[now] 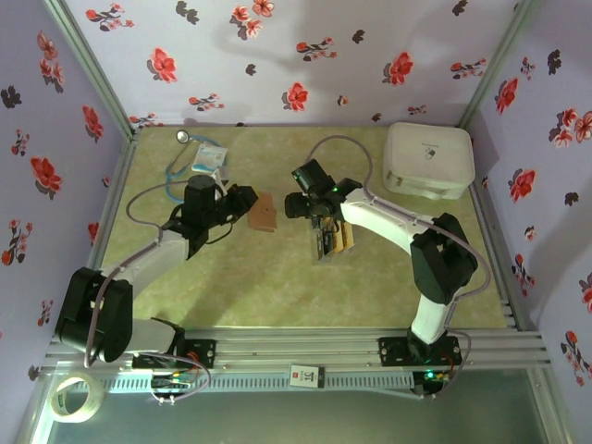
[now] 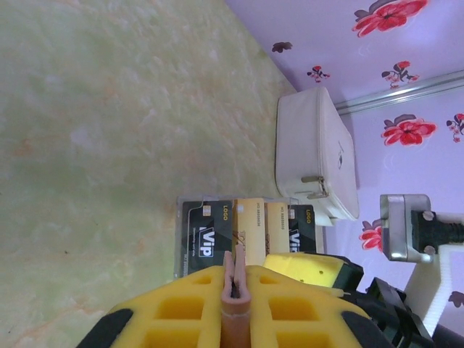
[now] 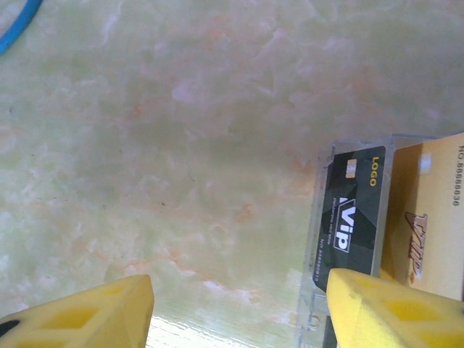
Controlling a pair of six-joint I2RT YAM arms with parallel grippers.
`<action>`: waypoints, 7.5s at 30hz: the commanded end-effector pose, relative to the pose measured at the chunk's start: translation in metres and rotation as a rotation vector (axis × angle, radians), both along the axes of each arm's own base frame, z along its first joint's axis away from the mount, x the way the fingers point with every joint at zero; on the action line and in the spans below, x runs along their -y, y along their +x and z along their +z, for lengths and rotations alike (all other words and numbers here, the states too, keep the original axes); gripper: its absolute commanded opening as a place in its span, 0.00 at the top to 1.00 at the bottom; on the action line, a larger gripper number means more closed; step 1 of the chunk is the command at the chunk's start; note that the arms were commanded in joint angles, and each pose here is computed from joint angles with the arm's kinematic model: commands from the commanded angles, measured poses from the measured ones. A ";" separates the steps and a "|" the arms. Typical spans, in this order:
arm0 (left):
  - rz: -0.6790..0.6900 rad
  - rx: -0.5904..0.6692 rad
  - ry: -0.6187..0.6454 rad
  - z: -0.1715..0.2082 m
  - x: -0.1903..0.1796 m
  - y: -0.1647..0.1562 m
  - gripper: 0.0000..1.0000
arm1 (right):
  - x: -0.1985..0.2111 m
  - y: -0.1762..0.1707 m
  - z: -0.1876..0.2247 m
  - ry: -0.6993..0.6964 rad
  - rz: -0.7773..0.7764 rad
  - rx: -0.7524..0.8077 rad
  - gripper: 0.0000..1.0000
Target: Put the credit cards into the card holder
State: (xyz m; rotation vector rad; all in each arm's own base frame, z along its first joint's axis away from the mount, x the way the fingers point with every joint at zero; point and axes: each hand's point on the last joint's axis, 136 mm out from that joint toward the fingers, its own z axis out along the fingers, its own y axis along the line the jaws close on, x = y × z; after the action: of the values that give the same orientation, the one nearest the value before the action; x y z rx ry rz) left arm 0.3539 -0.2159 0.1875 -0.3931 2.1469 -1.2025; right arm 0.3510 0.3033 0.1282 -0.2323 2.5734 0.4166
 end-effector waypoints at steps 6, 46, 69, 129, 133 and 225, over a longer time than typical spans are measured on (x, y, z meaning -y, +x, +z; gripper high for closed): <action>-0.026 0.065 -0.002 0.017 -0.004 -0.011 1.00 | -0.022 -0.011 0.054 0.203 0.053 0.073 0.36; -0.028 0.037 0.024 0.000 -0.005 -0.010 1.00 | 0.002 -0.028 0.038 0.151 -0.004 0.059 0.46; -0.045 0.025 0.013 -0.007 -0.002 -0.011 1.00 | -0.044 -0.032 0.018 0.403 0.002 -0.075 0.59; 0.009 -0.229 0.238 -0.124 -0.055 -0.028 0.36 | -0.075 -0.035 0.028 0.630 0.011 -0.143 1.00; -0.020 -0.250 0.325 -0.126 -0.052 -0.037 0.36 | -0.064 -0.030 0.020 0.604 -0.015 -0.137 1.00; -0.160 -0.128 0.207 -0.096 -0.016 0.007 1.00 | -0.014 -0.024 -0.082 0.108 -0.055 -0.154 1.00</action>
State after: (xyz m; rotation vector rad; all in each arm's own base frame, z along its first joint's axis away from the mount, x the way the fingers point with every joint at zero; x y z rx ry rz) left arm 0.3586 -0.1973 0.0781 -0.2523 2.4554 -1.0156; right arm 0.3235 0.3077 0.0455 -0.0622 2.7037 0.5555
